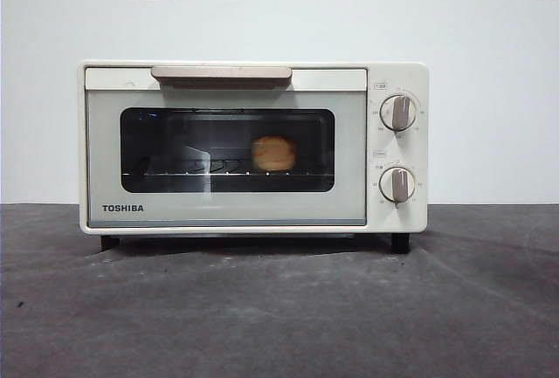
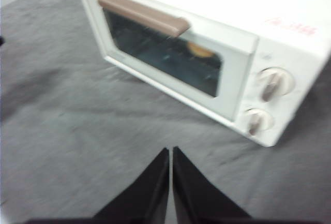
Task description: The left arm flap open the oven, the right arm pick bread and place it into oven, the left arm flap close the oven
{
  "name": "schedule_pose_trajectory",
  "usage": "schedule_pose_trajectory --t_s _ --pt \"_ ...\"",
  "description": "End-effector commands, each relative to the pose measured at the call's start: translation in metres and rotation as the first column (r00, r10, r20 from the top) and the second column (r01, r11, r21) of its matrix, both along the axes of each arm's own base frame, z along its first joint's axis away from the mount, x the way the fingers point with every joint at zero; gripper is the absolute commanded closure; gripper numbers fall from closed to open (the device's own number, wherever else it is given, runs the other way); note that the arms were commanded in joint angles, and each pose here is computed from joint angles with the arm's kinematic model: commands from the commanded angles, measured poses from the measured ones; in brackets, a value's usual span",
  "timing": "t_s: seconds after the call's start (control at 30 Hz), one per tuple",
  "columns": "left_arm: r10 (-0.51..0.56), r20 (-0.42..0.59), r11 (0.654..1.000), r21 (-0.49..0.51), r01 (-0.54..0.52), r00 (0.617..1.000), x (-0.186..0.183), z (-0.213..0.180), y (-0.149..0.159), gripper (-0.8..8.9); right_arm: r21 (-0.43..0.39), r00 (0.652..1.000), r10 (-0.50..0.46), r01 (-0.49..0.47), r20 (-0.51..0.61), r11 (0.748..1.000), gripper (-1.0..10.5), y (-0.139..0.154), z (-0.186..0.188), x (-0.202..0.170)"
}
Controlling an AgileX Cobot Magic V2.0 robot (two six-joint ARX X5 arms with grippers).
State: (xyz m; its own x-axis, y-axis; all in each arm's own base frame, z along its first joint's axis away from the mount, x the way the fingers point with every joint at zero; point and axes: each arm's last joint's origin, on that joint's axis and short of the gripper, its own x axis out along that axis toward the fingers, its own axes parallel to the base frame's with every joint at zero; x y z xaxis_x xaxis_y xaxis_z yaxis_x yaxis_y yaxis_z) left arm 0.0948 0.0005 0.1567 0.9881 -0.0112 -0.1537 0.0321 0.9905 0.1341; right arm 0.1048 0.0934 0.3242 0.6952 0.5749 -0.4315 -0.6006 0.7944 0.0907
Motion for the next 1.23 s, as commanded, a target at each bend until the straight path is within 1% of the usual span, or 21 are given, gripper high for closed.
schedule_pose_trajectory --t_s 0.03,0.1,0.13,0.17,0.23,0.33,0.43,0.53,0.63,0.73,0.83,1.07,1.13,1.23 --pt "0.004 -0.024 1.000 -0.002 -0.004 1.000 0.001 -0.007 0.000 7.97 -0.009 0.992 -0.069 0.070 0.108 0.997 9.4 -0.011 0.008 -0.002" --pt "0.004 -0.024 1.000 -0.002 -0.004 1.000 0.001 -0.007 0.000 7.97 0.015 0.980 -0.123 0.122 0.156 0.992 9.4 -0.020 0.007 -0.002" --pt "0.004 -0.024 1.000 -0.002 -0.004 1.000 0.001 -0.007 0.000 7.97 0.036 0.970 -0.165 0.161 0.179 0.986 9.4 -0.027 0.005 -0.002" --pt "0.004 -0.024 1.000 -0.002 -0.004 1.000 0.001 -0.007 0.000 7.97 0.057 0.959 -0.202 0.195 0.200 0.979 9.4 -0.032 0.002 -0.002" --pt "0.004 -0.024 1.000 -0.002 -0.004 1.000 0.001 -0.007 0.000 7.97 0.104 0.925 -0.290 0.272 0.247 0.957 9.4 -0.045 -0.008 -0.004" --pt "0.004 -0.024 1.000 -0.002 -0.004 1.000 0.001 -0.007 0.000 7.97 0.162 0.860 -0.399 0.366 0.317 0.917 9.4 -0.059 -0.027 -0.006" --pt "0.004 -0.024 1.000 -0.002 -0.004 1.000 0.001 -0.007 0.000 7.97 0.204 0.787 -0.480 0.434 0.388 0.877 9.4 -0.070 -0.047 -0.008" --pt "0.004 -0.024 1.000 -0.002 -0.004 1.000 0.001 -0.007 0.000 7.97 0.253 0.719 -0.543 0.481 0.435 0.839 9.4 -0.078 -0.067 -0.009" --pt "0.004 -0.024 1.000 -0.002 -0.004 1.000 0.001 -0.007 0.000 7.97 0.278 0.675 -0.578 0.509 0.458 0.815 9.4 -0.082 -0.086 -0.009" --pt "0.004 -0.024 1.000 -0.002 -0.004 1.000 0.001 -0.007 0.000 7.97 0.287 0.653 -0.600 0.530 0.462 0.798 9.4 -0.085 -0.103 -0.010" --pt "0.004 -0.024 1.000 -0.002 -0.004 1.000 0.001 -0.007 0.000 7.97 0.278 0.645 -0.616 0.554 0.453 0.785 9.4 -0.087 -0.118 -0.009" --pt "0.004 -0.024 1.000 -0.002 -0.004 1.000 0.001 -0.007 0.000 7.97 0.269 0.633 -0.646 0.593 0.427 0.759 9.4 -0.091 -0.144 -0.008" --pt "0.004 -0.024 1.000 -0.002 -0.004 1.000 0.001 -0.007 0.000 7.97 0.277 0.630 -0.658 0.602 0.413 0.749 9.4 -0.092 -0.150 -0.007" --pt "0.004 -0.024 1.000 -0.002 -0.004 1.000 0.001 -0.007 0.000 7.97 0.254 0.643 -0.663 0.616 0.384 0.745 9.4 -0.092 -0.155 -0.008"
